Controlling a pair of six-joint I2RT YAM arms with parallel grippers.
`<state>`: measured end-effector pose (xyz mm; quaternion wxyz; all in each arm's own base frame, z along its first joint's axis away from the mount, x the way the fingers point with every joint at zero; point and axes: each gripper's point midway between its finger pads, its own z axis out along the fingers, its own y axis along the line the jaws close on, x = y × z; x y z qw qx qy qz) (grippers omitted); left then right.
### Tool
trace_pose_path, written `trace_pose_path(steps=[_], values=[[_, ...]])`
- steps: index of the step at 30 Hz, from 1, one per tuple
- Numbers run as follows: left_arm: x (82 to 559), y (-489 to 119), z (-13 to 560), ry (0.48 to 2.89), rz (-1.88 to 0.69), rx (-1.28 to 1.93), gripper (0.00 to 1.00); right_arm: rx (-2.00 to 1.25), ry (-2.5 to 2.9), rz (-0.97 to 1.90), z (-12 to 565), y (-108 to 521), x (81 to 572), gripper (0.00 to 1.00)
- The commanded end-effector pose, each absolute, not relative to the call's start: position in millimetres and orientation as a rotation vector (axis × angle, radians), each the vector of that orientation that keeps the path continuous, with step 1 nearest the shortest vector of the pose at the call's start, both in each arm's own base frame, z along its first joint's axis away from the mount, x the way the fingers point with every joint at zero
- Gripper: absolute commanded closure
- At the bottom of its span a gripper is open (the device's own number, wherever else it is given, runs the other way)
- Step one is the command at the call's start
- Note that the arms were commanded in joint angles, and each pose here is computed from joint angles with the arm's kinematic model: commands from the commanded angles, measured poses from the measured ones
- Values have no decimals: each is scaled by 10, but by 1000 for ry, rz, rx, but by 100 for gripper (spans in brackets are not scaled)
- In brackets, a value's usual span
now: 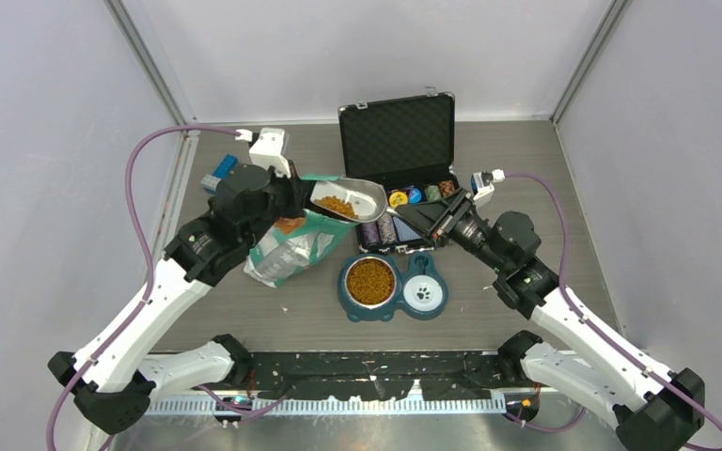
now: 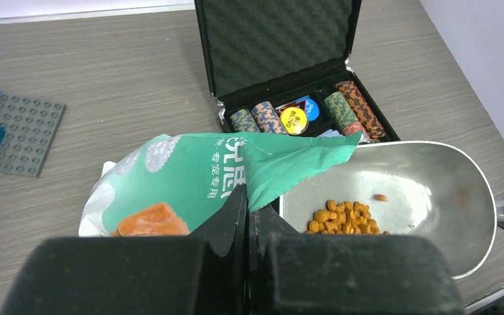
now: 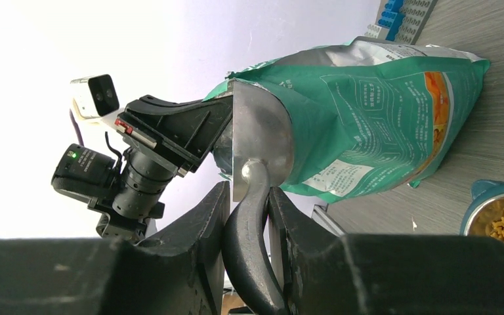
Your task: Serve the pet food
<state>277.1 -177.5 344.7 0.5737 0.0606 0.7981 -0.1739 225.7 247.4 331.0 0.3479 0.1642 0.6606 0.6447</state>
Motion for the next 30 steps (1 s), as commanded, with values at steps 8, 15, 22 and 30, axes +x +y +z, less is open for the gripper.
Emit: trace_pose_path(steps=[8,15,22,30], values=[[2766,-1714,3693,1781,-436,99,100,516,1481,1778,3525,2317,2415,95],[2756,-1717,3699,1782,-442,99,100,491,1395,1864,3565,2316,2387,95],[2763,-1726,3693,1784,-442,99,100,422,1384,1853,3647,2329,2339,95],[2784,-1707,3686,1785,-424,96,100,266,1425,1684,3705,2276,2216,95]])
